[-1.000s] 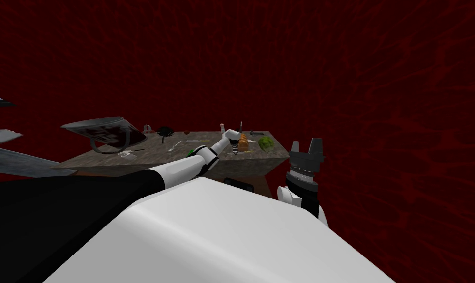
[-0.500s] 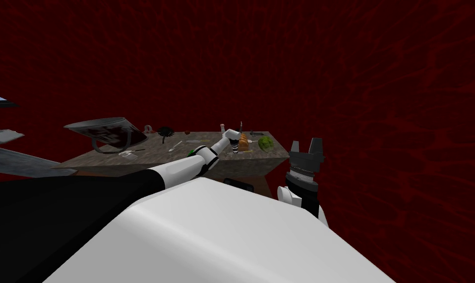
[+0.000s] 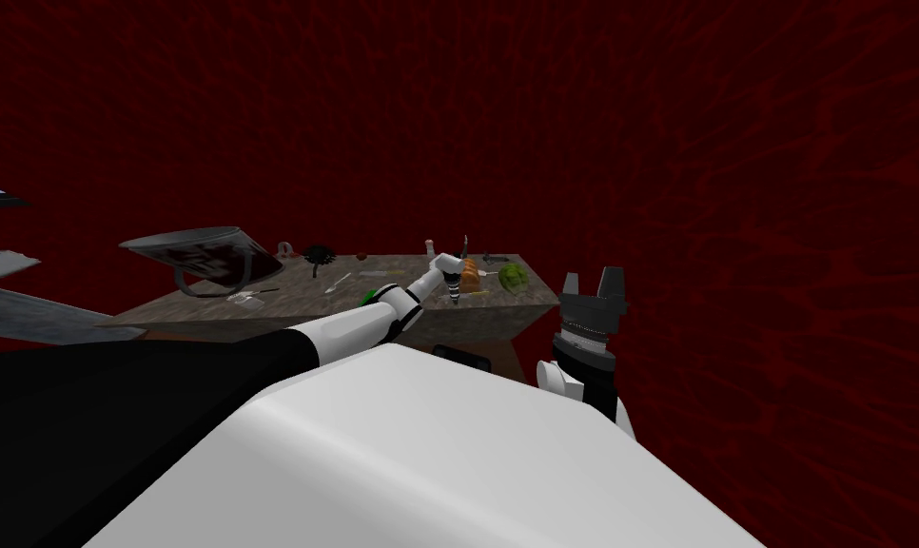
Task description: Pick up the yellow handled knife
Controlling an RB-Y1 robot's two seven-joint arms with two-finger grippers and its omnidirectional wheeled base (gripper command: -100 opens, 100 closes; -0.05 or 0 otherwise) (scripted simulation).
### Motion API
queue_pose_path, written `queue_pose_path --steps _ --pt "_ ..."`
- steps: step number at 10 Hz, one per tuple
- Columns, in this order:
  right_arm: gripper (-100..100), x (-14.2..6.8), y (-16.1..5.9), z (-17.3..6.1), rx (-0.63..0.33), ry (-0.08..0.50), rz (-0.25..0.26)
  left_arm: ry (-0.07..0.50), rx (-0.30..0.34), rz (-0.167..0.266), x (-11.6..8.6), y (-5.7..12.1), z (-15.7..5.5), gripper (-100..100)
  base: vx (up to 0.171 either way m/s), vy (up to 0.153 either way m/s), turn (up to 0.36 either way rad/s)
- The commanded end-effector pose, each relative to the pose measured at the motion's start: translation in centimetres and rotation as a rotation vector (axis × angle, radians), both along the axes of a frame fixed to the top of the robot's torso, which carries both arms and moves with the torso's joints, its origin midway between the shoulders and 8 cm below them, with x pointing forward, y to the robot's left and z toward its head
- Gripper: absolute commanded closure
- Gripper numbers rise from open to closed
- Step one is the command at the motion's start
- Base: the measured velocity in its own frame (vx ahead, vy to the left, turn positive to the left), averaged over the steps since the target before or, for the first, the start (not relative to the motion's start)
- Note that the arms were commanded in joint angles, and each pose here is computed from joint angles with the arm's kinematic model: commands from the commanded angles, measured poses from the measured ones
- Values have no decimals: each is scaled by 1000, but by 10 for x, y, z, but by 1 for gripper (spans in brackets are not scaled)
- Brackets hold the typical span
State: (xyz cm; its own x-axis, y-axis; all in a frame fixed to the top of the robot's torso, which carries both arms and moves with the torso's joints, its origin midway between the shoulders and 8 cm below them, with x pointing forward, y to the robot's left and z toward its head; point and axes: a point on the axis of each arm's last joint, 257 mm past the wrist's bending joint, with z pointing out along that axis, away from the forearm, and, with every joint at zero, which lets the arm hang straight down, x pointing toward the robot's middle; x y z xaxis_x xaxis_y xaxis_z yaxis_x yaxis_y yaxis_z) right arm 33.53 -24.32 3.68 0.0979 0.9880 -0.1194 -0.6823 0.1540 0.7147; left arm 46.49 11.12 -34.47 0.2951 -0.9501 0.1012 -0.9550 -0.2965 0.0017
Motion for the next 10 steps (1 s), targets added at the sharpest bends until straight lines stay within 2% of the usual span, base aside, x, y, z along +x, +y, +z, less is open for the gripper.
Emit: queue_pose_path --steps 1,2,6,7,8,10 --pt "0 0 0 0 0 0 0 0 0 0 0 0 0 -100 -3 -12 0" --pt "0 0 0 0 0 0 0 -2 -1 -1 0 0 -1 100 0 0 0" --pt "0 0 0 0 0 0 0 12 -4 -1 -4 -1 -2 100 0 0 0" --pt "0 0 0 0 0 0 0 13 -4 -1 -4 -1 -2 0 0 0 0" --pt "0 0 0 0 0 0 0 3 -2 -3 0 -5 13 100 6 19 23" --pt "0 0 0 0 0 0 0 3 -3 -4 0 -6 13 100 12 26 6"
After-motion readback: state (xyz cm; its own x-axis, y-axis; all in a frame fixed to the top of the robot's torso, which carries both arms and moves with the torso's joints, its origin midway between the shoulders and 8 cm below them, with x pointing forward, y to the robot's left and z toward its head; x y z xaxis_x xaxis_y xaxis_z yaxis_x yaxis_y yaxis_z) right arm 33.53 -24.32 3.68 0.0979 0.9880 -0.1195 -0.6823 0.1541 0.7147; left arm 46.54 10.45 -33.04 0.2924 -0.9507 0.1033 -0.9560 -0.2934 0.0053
